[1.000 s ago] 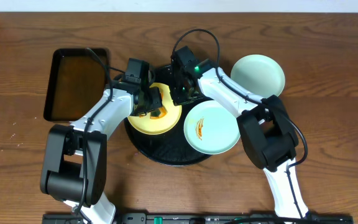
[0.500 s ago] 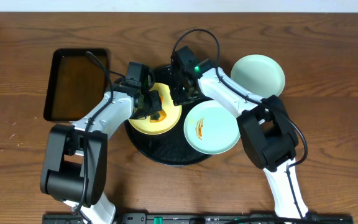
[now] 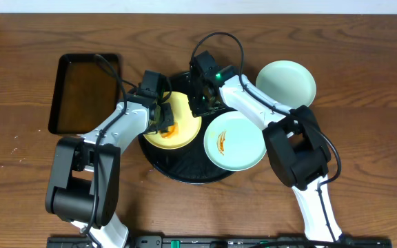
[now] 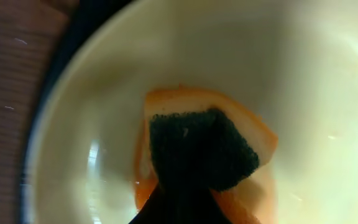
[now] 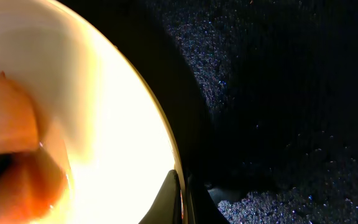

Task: Clean dirty plates on tray and stack at the side
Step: 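Scrub the yellow plate with the sponge in the left gripper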

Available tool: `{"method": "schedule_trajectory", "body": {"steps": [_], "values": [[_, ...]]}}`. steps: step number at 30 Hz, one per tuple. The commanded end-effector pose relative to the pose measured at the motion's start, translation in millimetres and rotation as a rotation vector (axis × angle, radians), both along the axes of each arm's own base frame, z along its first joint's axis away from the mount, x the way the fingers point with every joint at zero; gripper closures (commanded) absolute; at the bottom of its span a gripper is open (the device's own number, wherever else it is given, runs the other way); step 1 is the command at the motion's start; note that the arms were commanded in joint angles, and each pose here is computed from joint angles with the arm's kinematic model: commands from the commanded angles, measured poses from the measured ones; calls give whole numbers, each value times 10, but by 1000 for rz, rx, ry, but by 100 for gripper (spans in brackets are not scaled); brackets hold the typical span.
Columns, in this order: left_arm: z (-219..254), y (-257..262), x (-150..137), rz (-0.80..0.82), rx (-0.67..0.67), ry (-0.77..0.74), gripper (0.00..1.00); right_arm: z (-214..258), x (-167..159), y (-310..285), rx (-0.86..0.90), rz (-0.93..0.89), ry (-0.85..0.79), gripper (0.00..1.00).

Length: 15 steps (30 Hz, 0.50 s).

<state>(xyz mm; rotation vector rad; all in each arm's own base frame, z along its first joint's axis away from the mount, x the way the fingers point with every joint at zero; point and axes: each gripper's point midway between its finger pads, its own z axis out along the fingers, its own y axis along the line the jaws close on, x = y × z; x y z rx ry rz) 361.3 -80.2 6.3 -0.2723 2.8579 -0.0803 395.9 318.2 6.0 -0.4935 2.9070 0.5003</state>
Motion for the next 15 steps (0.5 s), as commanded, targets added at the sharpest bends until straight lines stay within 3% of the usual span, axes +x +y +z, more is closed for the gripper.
{"method": "schedule_trajectory", "body": {"steps": [1,9,15], "values": [[-144,394,-75,-40,227,38,92,-262,-147,-10,-39,36,55,99],[222,402,89,-23,236,-46,92,-264,-151,-14,-40,36,57,99],[432,95,132,-64,56,-102,92,-261,-144,-8,-38,35,54,99]]}}
